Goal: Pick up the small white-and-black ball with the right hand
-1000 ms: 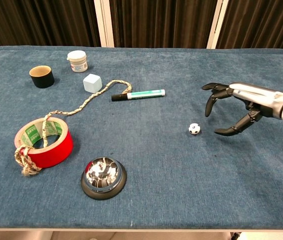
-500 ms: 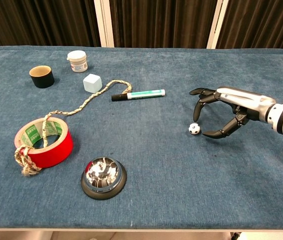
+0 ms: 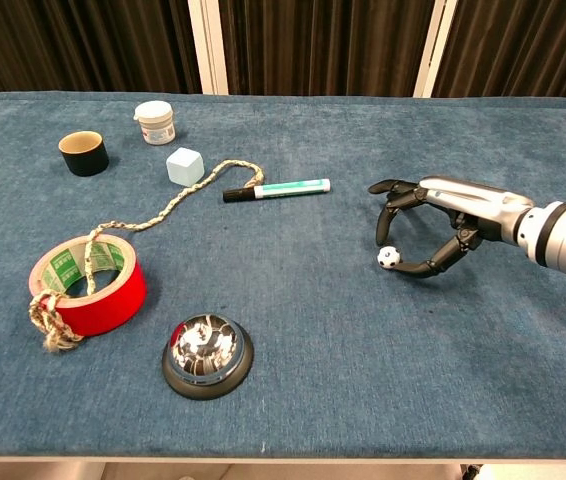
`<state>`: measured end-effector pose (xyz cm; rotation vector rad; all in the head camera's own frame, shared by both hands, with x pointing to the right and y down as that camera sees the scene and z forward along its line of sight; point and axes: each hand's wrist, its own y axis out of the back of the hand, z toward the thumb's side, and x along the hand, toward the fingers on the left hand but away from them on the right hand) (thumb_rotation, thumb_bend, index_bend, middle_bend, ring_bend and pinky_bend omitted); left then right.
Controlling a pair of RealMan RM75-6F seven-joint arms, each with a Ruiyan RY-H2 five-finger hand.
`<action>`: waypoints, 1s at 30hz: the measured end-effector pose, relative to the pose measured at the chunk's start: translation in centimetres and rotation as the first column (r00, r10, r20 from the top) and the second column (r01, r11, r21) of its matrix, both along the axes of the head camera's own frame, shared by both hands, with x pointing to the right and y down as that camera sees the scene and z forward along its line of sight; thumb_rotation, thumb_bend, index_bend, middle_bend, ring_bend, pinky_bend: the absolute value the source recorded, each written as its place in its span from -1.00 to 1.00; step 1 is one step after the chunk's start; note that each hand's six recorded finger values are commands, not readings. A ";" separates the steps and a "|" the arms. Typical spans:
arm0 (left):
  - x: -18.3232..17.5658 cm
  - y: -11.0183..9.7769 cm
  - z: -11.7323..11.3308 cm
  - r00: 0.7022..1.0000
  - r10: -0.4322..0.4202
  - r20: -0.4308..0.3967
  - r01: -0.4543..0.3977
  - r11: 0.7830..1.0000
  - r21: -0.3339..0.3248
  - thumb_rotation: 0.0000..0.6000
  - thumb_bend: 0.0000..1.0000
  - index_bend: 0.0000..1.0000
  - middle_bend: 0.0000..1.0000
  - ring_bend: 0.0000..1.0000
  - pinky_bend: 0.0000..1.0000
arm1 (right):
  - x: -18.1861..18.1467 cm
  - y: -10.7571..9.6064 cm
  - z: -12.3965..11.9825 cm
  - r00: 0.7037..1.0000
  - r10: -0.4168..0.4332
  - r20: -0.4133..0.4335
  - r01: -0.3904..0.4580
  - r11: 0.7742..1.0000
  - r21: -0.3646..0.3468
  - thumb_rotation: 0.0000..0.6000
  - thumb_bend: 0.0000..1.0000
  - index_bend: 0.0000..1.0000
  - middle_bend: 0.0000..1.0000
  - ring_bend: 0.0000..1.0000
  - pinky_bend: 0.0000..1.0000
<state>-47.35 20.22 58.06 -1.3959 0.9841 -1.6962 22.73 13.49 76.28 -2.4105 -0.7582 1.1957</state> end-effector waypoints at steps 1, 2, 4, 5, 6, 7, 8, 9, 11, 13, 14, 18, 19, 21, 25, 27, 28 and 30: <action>0.0 0.0 0.0 1.000 0.000 0.000 0.000 1.000 0.000 1.00 -0.18 -0.94 -1.00 -0.97 -0.81 | -0.1 0.0 0.0 1.000 -0.002 0.001 0.002 1.000 0.000 1.00 -0.16 0.02 -0.91 -0.86 -0.88; 0.0 0.0 0.0 1.000 0.001 0.000 -0.001 1.000 0.000 1.00 -0.18 -0.94 -1.00 -0.97 -0.81 | -0.1 0.0 0.0 1.000 -0.004 0.002 0.004 1.000 -0.001 1.00 -0.15 0.03 -0.91 -0.86 -0.88; 0.0 0.0 0.0 1.000 0.003 0.000 -0.003 1.000 0.001 1.00 -0.18 -0.94 -1.00 -0.97 -0.81 | -0.2 -0.1 0.0 1.000 -0.006 0.003 0.006 1.000 -0.001 1.00 -0.13 0.06 -0.91 -0.86 -0.88; 0.1 0.0 0.0 1.000 0.003 0.000 -0.003 1.000 0.001 1.00 -0.18 -0.94 -1.00 -0.97 -0.81 | -0.2 -0.1 0.0 1.000 -0.007 0.003 0.007 1.000 -0.002 1.00 -0.13 0.07 -0.91 -0.86 -0.88; 0.1 0.0 0.0 1.000 0.003 0.000 -0.003 1.000 0.000 1.00 -0.18 -0.94 -1.00 -0.97 -0.81 | -0.2 -0.1 0.0 1.000 -0.007 0.003 0.007 1.000 -0.002 1.00 -0.13 0.08 -0.91 -0.86 -0.88; 0.0 0.0 0.0 1.000 0.003 0.000 -0.003 1.000 0.000 1.00 -0.18 -0.94 -1.00 -0.97 -0.81 | -0.2 -0.1 -0.1 1.000 -0.007 0.003 0.007 1.000 -0.004 1.00 -0.13 0.09 -0.91 -0.86 -0.88; 0.0 0.0 0.0 1.000 0.003 0.000 -0.003 1.000 0.000 1.00 -0.18 -0.94 -1.00 -0.97 -0.81 | -0.2 -0.1 -0.1 1.000 -0.007 0.003 0.007 1.000 -0.005 1.00 -0.13 0.09 -0.91 -0.86 -0.88; 0.0 0.0 0.0 1.000 0.003 -0.001 -0.003 1.000 0.000 1.00 -0.18 -0.94 -1.00 -0.97 -0.81 | -0.2 -0.1 -0.1 1.000 -0.007 0.002 0.007 1.000 -0.005 1.00 -0.13 0.10 -0.91 -0.86 -0.88; 0.0 0.0 0.0 1.000 0.002 0.000 -0.002 1.000 0.000 1.00 -0.18 -0.94 -1.00 -0.97 -0.81 | -0.1 -0.1 0.0 1.000 -0.008 -0.002 0.008 1.000 -0.004 1.00 -0.13 0.10 -0.90 -0.86 -0.88; 0.0 0.0 0.0 1.000 0.002 0.001 -0.002 1.000 0.000 1.00 -0.18 -0.94 -1.00 -0.97 -0.81 | -0.1 -0.1 0.0 1.000 -0.008 -0.005 0.008 1.000 -0.006 1.00 -0.13 0.10 -0.90 -0.86 -0.88; 0.0 0.0 0.0 1.000 0.002 0.001 -0.002 1.000 0.000 1.00 -0.18 -0.94 -1.00 -0.97 -0.81 | -0.1 -0.2 0.1 1.000 -0.010 -0.008 0.010 1.000 -0.007 1.00 -0.13 0.10 -0.90 -0.86 -0.88; 0.0 0.0 0.0 1.000 -0.001 0.003 0.001 1.000 -0.001 1.00 -0.18 -0.94 -1.00 -0.97 -0.81 | -0.3 -0.2 0.1 1.000 -0.018 -0.011 0.018 1.000 -0.008 1.00 -0.08 0.13 -0.91 -0.86 -0.88; 0.0 0.0 0.0 1.000 -0.001 0.003 0.001 1.000 -0.002 1.00 -0.18 -0.94 -1.00 -0.97 -0.81 | -0.3 -0.2 0.0 1.000 -0.019 -0.010 0.019 1.000 -0.008 1.00 -0.06 0.15 -0.91 -0.86 -0.88; -0.1 0.0 0.0 1.000 -0.002 0.004 0.002 1.000 -0.004 1.00 -0.18 -0.94 -1.00 -0.97 -0.81 | -0.4 -0.2 0.0 1.000 -0.027 -0.011 0.027 1.000 -0.007 1.00 0.01 0.22 -0.90 -0.85 -0.87; -0.1 0.0 0.0 1.000 -0.003 0.004 0.003 1.000 -0.005 1.00 -0.18 -0.94 -1.00 -0.97 -0.81 | -0.6 -0.4 -0.1 0.999 -0.039 -0.015 0.039 0.999 -0.001 1.00 0.12 0.34 -0.91 -0.84 -0.87; -0.1 0.0 0.0 1.000 -0.004 0.003 0.004 1.000 -0.004 1.00 -0.18 -0.94 -1.00 -0.97 -0.81 | -0.7 -0.6 -0.3 1.000 -0.030 -0.004 0.030 1.000 0.003 1.00 0.15 0.38 -0.91 -0.83 -0.86; -0.1 0.0 0.0 1.000 -0.004 0.003 0.004 1.000 -0.004 1.00 -0.18 -0.94 -1.00 -0.97 -0.81 | -0.8 -0.8 -0.5 1.000 -0.025 0.004 0.025 1.000 0.006 1.00 0.16 0.38 -0.91 -0.83 -0.86; -0.1 0.0 0.0 1.000 -0.004 0.003 0.004 1.000 -0.004 1.00 -0.17 -0.94 -1.00 -0.97 -0.81 | -1.0 -1.2 -1.0 1.000 -0.012 0.029 0.012 1.000 0.018 1.00 0.16 0.39 -0.91 -0.83 -0.86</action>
